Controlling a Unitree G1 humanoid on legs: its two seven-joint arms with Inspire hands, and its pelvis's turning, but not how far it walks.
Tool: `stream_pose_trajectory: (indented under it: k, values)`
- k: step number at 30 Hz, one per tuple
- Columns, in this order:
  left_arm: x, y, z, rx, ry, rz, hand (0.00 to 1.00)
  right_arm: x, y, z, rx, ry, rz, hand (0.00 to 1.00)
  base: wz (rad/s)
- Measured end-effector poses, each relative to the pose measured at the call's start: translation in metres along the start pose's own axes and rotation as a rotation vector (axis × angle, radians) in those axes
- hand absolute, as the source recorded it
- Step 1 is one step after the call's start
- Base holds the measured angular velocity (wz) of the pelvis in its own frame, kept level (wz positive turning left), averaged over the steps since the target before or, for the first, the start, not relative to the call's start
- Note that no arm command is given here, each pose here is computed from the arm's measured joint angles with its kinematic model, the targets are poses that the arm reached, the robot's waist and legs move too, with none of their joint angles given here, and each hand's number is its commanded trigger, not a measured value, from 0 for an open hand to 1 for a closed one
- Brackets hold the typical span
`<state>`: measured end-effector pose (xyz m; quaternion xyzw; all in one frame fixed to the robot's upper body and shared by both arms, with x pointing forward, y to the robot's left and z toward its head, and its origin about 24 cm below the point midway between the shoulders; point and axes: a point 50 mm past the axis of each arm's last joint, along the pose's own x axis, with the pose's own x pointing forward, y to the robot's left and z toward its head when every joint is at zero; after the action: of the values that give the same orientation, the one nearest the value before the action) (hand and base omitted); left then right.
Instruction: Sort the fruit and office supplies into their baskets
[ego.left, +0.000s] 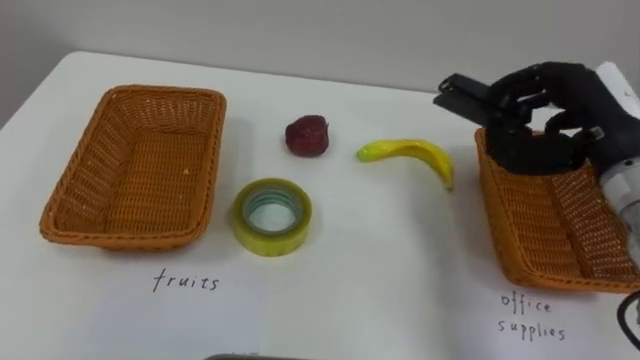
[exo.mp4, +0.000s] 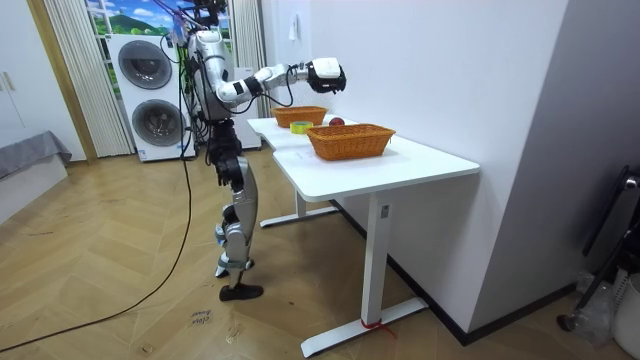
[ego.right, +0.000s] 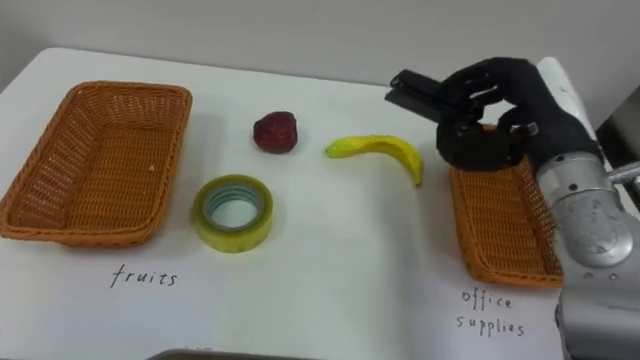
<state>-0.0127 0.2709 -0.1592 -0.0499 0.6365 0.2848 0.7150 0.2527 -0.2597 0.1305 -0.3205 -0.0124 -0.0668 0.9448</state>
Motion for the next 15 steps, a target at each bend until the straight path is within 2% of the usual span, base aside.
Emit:
stream_pose_trajectory:
  k: [5,15]
  values:
    - [0.000,0.002,-0.001,-0.014,0.003,0.007,0.00,0.001,-0.008,-0.018,0.019,0.073,-0.097,1.00,0.00]
    - [-0.001,0.005,-0.007,-0.014,0.025,0.013,0.00,0.000,-0.014,-0.023,0.008,0.094,-0.176,1.00,-0.01]
